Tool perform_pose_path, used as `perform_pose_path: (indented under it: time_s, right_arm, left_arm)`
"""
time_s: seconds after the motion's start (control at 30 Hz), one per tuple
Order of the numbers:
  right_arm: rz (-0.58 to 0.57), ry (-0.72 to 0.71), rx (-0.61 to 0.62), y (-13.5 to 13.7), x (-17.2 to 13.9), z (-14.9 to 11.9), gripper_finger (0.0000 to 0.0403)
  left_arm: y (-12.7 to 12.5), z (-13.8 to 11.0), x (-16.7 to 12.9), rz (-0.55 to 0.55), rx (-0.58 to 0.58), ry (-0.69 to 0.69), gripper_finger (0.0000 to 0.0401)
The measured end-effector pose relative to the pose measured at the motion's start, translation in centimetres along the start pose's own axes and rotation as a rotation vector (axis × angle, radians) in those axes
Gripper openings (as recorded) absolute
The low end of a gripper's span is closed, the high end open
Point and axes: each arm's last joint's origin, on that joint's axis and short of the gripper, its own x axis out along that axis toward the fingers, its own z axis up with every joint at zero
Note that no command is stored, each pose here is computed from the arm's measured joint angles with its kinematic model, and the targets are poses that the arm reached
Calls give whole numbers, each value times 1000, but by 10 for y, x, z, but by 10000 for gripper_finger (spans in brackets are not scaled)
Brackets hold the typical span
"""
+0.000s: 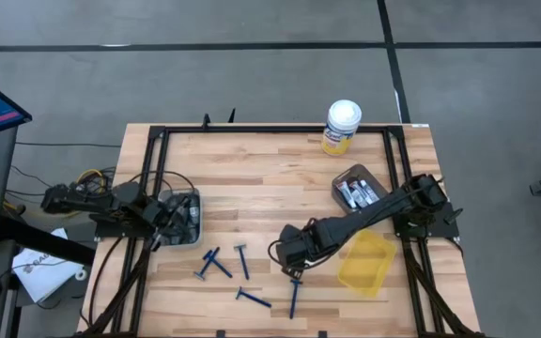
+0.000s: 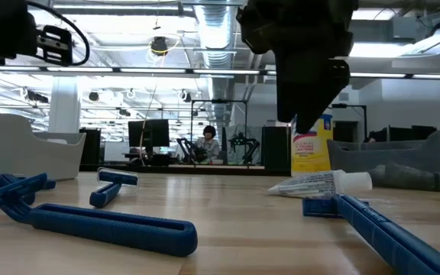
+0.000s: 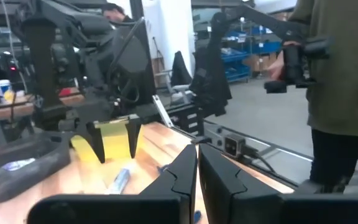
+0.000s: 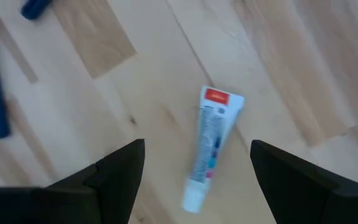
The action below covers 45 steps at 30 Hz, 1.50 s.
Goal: Pick & Place Travel size toiletries
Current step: Put the white toothpaste into the black bin
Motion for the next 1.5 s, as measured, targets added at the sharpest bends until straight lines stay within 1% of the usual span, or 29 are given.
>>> perform_pose_path:
  time_s: [0.2, 0.33, 0.37, 0.4, 0.47, 0.57, 0.63, 0.73, 0.8, 1.0, 1.1, 1.3, 1.5]
  right_arm:
    - [14, 18, 28, 0, 0, -1, 285]
    - [-14, 46, 43, 1, 6, -4, 285]
    - [-31, 59, 44, 1, 7, -7, 285]
    - [-49, 74, 39, 0, 8, -10, 285]
    - [-48, 77, 31, 4, 8, -13, 285]
    - [-89, 113, 0, 5, 9, -23, 285]
    - [-85, 105, -2, 8, 8, -26, 285]
    - [-109, 117, -14, 6, 11, -32, 285]
    - [-110, 129, -16, 5, 15, -36, 285]
    - [-125, 151, -10, -2, 29, -46, 285]
    - [-109, 148, -28, -3, 32, -44, 285]
    - [-54, 114, -14, -3, 38, -38, 285]
    - [-65, 134, 3, -13, 50, -43, 285]
  left_arm:
    - [0, 0, 1, -7, 0, -2, 11]
    - [0, 0, 1, -3, 0, -2, 11]
    - [1, 0, 0, 27, 0, 2, 11]
    - [3, -1, 0, 86, -1, 13, 11]
    - [10, -2, -2, 264, -2, 39, 11]
    - [19, -2, -6, 514, 4, 56, 11]
    - [22, -2, -9, 631, 7, 57, 11]
    - [25, -2, -11, 735, 9, 60, 11]
    - [25, -2, -12, 758, 9, 62, 11]
    - [26, -2, -12, 762, 9, 61, 11]
    - [26, -2, -12, 765, 9, 61, 11]
    - [26, -1, -12, 766, 10, 60, 11]
    - [26, -8, -10, 736, -1, 132, 11]
